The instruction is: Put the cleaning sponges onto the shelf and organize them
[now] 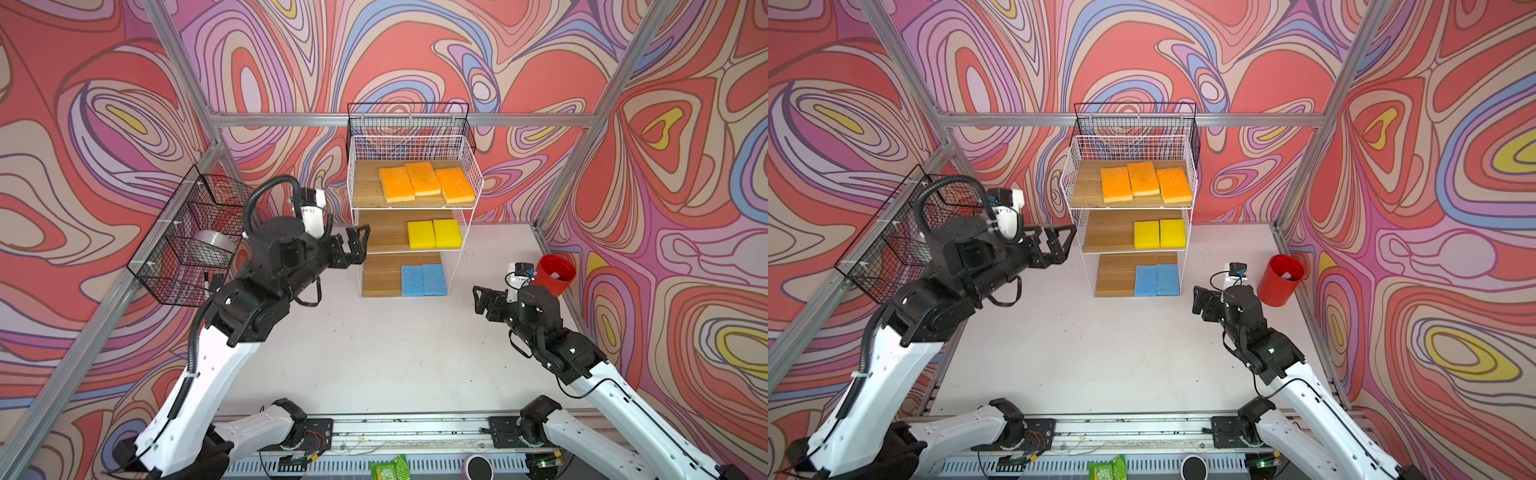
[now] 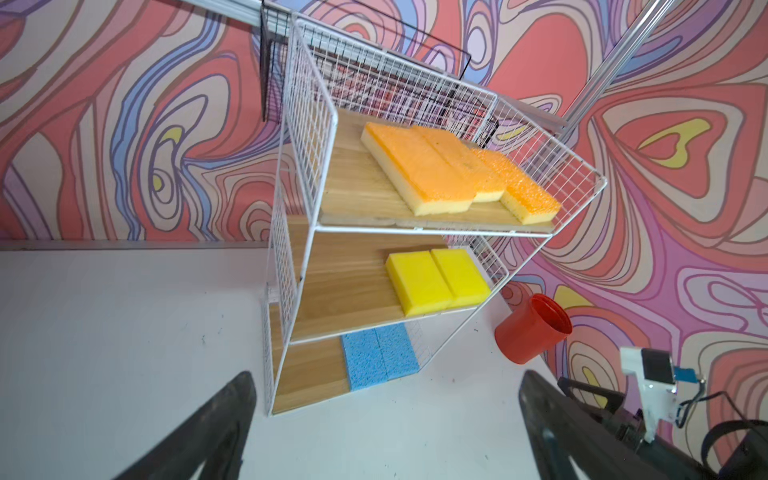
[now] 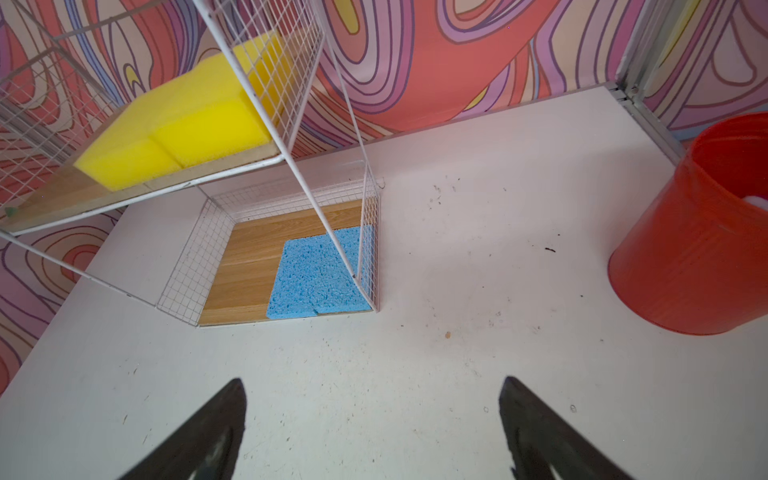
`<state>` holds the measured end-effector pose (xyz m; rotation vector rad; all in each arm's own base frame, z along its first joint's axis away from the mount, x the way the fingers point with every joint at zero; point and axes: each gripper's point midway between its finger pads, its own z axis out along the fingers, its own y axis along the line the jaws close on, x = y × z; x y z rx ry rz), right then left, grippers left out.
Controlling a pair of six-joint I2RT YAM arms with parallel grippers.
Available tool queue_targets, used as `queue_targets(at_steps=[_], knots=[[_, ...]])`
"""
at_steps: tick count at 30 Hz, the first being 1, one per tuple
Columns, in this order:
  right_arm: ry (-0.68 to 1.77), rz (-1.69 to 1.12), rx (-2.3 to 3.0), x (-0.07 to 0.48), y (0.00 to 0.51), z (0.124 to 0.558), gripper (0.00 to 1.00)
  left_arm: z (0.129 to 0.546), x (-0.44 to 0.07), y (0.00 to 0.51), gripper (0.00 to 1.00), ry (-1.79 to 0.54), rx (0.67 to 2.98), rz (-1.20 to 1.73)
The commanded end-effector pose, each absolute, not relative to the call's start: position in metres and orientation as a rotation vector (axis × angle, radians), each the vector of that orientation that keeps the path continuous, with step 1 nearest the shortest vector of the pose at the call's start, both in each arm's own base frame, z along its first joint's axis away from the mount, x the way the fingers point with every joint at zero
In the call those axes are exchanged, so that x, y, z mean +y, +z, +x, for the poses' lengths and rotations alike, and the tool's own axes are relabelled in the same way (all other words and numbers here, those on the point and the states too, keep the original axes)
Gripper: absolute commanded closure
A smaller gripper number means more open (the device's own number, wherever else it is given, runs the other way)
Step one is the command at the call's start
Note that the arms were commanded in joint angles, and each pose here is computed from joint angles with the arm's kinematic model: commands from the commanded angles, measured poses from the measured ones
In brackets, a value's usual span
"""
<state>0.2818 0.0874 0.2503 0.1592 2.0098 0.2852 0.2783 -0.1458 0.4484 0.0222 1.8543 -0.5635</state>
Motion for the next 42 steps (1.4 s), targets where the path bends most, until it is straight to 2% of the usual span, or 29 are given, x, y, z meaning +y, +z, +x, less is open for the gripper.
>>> queue_targets(at_steps=[1, 6, 11, 20, 24, 30, 32, 42], knots=[[0.168, 0.175, 1.955, 0.070, 0.247, 0.286, 0.02, 0.276, -0.119, 0.392, 0.00, -0.382, 1.971, -0.034], [0.061, 0.155, 1.853, 0.057, 0.228, 0.291, 0.02, 0.276, -0.077, 0.312, 0.00, -0.022, 2.068, -0.053], [0.001, 0.152, 1.698, 0.048, 0.212, 0.295, 0.02, 0.284, -0.055, 0.278, 0.00, 0.121, 1.922, -0.036], [-0.202, 0.179, 1.719, 0.022, 0.167, 0.315, 0.02, 0.333, -0.012, 0.171, 0.00, 0.072, 2.083, -0.157], [-0.203, 0.257, 1.731, 0.001, 0.144, 0.326, 0.02, 0.350, 0.003, 0.151, 0.00, 0.053, 2.056, -0.197], [-0.237, 0.230, 1.676, -0.007, 0.145, 0.350, 0.02, 0.379, -0.001, 0.133, 0.00, 0.066, 2.040, -0.101], [-0.241, 0.222, 1.658, -0.008, 0.145, 0.355, 0.02, 0.377, -0.001, 0.113, 0.00, 0.073, 2.055, -0.079], [-0.246, 0.229, 1.577, -0.016, 0.140, 0.371, 0.02, 0.398, 0.007, 0.105, 0.00, 0.107, 1.998, -0.045]])
